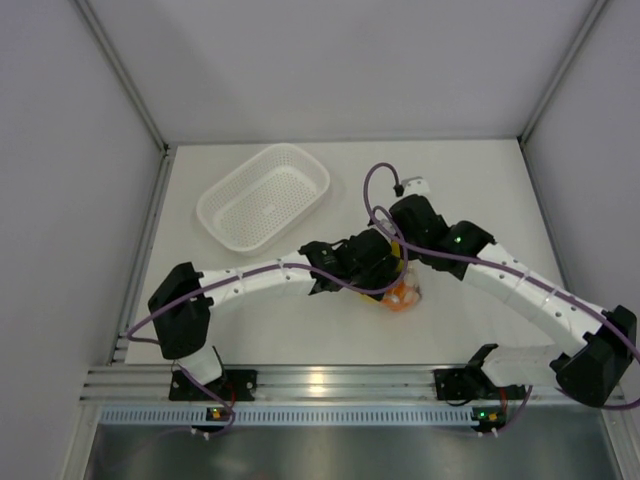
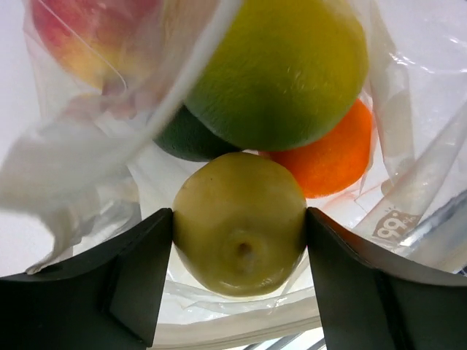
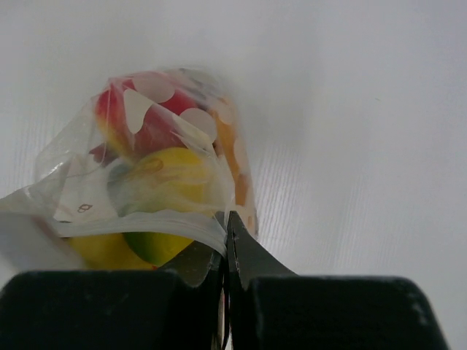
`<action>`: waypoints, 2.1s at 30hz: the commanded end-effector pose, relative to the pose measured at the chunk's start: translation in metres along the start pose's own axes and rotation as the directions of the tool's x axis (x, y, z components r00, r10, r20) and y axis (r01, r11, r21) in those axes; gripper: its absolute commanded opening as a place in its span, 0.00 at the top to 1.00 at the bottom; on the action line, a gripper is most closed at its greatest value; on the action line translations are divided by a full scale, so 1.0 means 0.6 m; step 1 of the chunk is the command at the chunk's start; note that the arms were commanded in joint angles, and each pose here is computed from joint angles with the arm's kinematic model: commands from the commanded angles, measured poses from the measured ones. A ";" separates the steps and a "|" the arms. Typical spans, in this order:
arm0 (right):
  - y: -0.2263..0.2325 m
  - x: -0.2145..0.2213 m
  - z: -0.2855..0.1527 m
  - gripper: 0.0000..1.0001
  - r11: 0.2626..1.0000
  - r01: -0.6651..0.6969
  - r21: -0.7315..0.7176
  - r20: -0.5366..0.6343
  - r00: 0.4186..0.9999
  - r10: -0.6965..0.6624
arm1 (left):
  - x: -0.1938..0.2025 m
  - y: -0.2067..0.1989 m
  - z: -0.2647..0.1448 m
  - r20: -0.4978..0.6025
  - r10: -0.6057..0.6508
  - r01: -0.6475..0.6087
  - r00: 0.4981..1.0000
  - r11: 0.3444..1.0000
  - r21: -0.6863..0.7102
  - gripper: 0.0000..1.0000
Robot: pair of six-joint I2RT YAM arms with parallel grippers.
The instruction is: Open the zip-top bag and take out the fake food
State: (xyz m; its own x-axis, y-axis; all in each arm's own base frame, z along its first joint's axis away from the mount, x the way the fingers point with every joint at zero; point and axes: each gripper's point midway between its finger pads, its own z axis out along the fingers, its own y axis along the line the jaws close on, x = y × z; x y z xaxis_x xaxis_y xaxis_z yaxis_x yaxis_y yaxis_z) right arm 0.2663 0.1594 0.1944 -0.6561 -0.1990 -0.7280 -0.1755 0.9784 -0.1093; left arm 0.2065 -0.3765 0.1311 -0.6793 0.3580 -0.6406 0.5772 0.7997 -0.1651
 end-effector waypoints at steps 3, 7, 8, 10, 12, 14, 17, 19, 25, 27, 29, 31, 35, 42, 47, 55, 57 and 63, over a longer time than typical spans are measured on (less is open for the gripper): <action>0.047 -0.042 -0.023 1.00 0.990 -0.032 -0.139 0.085 0.995 0.044 | 0.022 0.014 0.013 -0.054 0.046 -0.048 0.997 0.998 -0.046 0.53; 0.049 -0.039 -0.024 1.00 0.988 -0.031 -0.151 0.085 0.995 0.044 | 0.003 0.012 0.008 -0.025 0.027 -0.029 0.999 0.998 -0.048 0.66; 0.051 -0.038 -0.025 1.00 0.987 -0.027 -0.158 0.085 0.996 0.041 | -0.003 0.010 0.004 -0.014 0.022 -0.023 1.000 0.999 -0.046 0.68; 0.053 -0.035 -0.024 1.00 0.986 -0.026 -0.163 0.079 0.996 0.040 | -0.017 0.007 -0.003 0.010 0.014 -0.013 1.000 0.999 -0.043 0.77; 0.055 -0.035 -0.024 1.00 0.985 -0.032 -0.171 0.084 0.995 0.047 | -0.031 0.003 -0.012 0.036 0.001 0.000 0.999 0.999 -0.039 0.89; 0.058 -0.030 -0.021 1.00 0.983 -0.037 -0.178 0.080 0.995 0.051 | -0.051 0.001 -0.025 0.074 -0.012 0.015 0.997 0.999 -0.038 0.97; 0.066 -0.027 -0.018 1.00 0.980 -0.045 -0.191 0.084 0.995 0.062 | -0.079 -0.004 -0.042 0.135 -0.037 0.040 0.990 0.999 -0.025 1.00; 0.072 -0.023 -0.015 1.00 0.979 -0.050 -0.198 0.082 0.994 0.067 | -0.094 -0.006 -0.052 0.172 -0.051 0.055 0.984 0.998 -0.019 1.00; 0.073 -0.012 -0.009 1.00 0.982 -0.057 -0.179 0.087 0.993 0.074 | -0.143 -0.001 -0.095 0.303 -0.118 0.126 0.946 0.992 -0.006 1.00; 0.069 -0.015 -0.009 1.00 0.982 -0.075 -0.172 0.103 0.990 0.093 | -0.155 0.000 -0.109 0.342 -0.137 0.143 0.930 0.990 0.009 1.00; 0.065 -0.019 -0.009 1.00 0.983 -0.093 -0.161 0.119 0.986 0.113 | -0.164 -0.001 -0.123 0.370 -0.155 0.156 0.916 0.987 0.028 1.00; 0.062 -0.019 -0.007 1.00 0.983 -0.100 -0.151 0.127 0.985 0.120 | -0.168 -0.005 -0.131 0.386 -0.170 0.161 0.907 0.985 0.056 1.00; 0.055 -0.020 0.002 1.00 0.986 -0.118 -0.117 0.137 0.982 0.134 | -0.175 -0.021 -0.155 0.398 -0.190 0.151 0.898 0.980 0.128 1.00; 0.033 -0.030 0.010 1.00 0.984 -0.161 -0.071 0.161 0.972 0.170 | -0.181 -0.003 -0.192 0.445 -0.191 0.154 0.875 0.981 0.117 1.00; 0.000 -0.041 0.005 1.00 0.981 -0.188 -0.038 0.187 0.963 0.192 | -0.192 0.046 -0.249 0.528 -0.178 0.188 0.830 0.982 0.035 1.00; -0.050 -0.061 -0.006 1.00 0.978 -0.209 -0.008 0.219 0.954 0.205 | -0.191 0.187 -0.313 0.600 -0.151 0.320 0.785 0.929 -0.185 1.00; -0.052 -0.065 -0.007 1.00 0.979 -0.205 -0.014 0.223 0.953 0.203 | -0.196 0.237 -0.309 0.598 -0.185 0.368 0.780 0.908 -0.199 1.00; -0.038 -0.076 -0.016 1.00 0.981 -0.180 -0.071 0.236 0.953 0.192 | -0.198 0.399 -0.298 0.603 -0.231 0.506 0.764 0.794 -0.337 1.00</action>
State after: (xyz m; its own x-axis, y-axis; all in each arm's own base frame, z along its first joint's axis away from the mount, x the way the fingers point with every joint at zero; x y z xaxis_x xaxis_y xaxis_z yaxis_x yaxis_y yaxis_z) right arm 0.2879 0.1397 0.2102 -0.5474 -0.0145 -0.8368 -0.0707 0.9971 0.0290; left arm 0.3308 -0.1591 0.3131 -0.3517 -0.2240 -0.9089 -0.0037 0.9713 -0.2379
